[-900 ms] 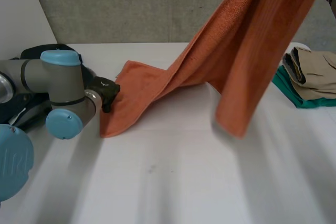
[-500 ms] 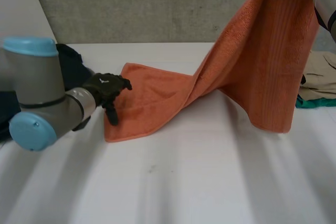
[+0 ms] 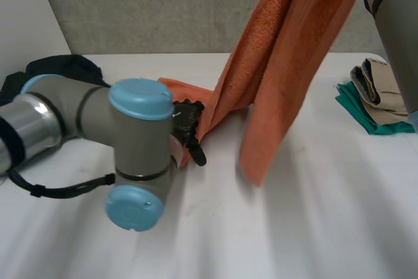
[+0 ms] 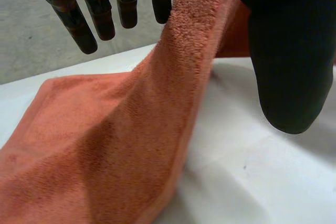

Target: Fold the laundry.

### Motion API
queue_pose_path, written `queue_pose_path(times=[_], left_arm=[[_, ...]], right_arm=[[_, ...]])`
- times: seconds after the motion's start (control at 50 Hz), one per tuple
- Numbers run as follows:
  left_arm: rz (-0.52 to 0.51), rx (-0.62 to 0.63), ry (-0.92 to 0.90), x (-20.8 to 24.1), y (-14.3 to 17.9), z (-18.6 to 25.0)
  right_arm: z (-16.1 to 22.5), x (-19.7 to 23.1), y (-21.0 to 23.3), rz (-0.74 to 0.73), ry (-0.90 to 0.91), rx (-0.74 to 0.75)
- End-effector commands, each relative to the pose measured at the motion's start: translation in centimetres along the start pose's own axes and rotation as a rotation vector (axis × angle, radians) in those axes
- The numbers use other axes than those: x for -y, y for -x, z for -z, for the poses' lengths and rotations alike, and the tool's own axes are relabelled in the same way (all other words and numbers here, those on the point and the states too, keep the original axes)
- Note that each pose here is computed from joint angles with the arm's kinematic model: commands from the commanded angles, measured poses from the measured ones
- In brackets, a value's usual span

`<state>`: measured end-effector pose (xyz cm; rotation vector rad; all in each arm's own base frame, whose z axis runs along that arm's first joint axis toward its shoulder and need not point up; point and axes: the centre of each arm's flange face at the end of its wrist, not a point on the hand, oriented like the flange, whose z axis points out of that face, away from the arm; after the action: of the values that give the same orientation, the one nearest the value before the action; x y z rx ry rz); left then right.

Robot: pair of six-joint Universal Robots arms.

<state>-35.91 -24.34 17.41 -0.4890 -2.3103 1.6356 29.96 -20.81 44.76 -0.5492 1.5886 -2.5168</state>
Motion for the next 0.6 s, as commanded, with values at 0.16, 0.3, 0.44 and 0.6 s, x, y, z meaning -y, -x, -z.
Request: queue_pose_path(times=[0.16, 0.3, 0.44, 0.6], left_arm=[[0.066, 0.159, -0.03, -0.3, 0.6, -3.6], [0.04, 0.345, -0.05, 1.4, 6.1, -5.3], [-0.053, 0.286, -0.032, 1.4, 8.1, -4.7], [-0.295, 0.103, -0.211, 5.7, 9.5, -0.9]], right_arm=[[0.9, 3.7, -1.6, -0.064, -0.086, -0.05], [0.2, 2.8, -3.8, -0.019, -0.074, -0.099], [-0.7, 0.8, -4.7, 0.02, -0.033, -0.104], [-2.5, -4.3, -7.3, 0.094, 0.083, -0.109]])
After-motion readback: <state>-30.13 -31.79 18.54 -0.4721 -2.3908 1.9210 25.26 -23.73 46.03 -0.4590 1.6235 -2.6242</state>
